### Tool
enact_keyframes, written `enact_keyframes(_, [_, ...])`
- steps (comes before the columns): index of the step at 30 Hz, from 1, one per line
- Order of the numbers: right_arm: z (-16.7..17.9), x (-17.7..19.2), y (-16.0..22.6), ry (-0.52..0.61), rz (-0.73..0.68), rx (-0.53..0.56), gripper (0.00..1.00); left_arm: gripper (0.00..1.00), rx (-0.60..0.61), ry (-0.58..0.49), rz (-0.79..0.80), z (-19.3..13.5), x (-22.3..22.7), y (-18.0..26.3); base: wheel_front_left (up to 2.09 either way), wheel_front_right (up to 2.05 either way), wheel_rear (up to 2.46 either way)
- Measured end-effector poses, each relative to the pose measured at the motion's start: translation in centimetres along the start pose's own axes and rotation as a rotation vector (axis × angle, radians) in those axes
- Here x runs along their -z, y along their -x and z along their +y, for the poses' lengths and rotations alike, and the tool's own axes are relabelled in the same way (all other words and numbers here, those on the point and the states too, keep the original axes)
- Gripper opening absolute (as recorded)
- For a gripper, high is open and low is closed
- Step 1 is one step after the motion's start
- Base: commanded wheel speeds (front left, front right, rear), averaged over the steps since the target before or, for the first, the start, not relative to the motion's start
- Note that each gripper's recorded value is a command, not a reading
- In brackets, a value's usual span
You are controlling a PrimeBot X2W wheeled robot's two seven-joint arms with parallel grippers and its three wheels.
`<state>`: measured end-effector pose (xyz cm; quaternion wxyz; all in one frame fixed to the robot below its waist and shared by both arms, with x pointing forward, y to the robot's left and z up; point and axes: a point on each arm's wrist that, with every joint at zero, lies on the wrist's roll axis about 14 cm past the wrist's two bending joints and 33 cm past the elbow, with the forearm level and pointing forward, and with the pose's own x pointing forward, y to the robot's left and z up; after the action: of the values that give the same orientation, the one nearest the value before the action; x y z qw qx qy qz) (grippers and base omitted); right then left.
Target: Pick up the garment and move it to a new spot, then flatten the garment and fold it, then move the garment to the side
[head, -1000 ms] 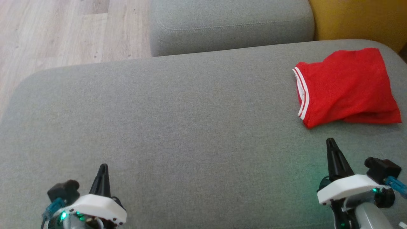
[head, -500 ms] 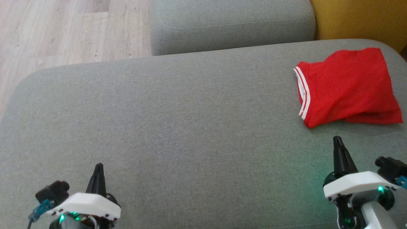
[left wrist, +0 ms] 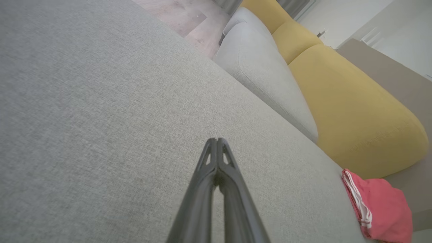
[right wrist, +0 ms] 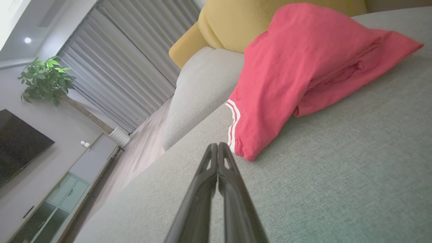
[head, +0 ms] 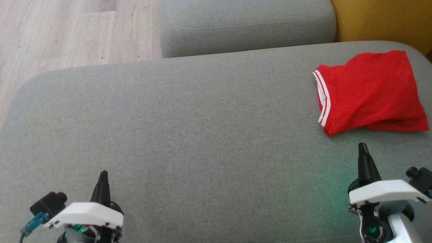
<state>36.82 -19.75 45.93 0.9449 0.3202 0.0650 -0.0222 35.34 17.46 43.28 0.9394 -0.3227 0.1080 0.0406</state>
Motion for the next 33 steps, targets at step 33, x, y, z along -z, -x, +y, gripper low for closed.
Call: enact_keyframes(33, [0.1, -1.0, -0.5, -0.404, -0.018, 0.017, 0.0, 0.0, 0.016, 0.403, -0.001, -0.3, -1.4, -0.5, 0.0, 0.0, 0.0])
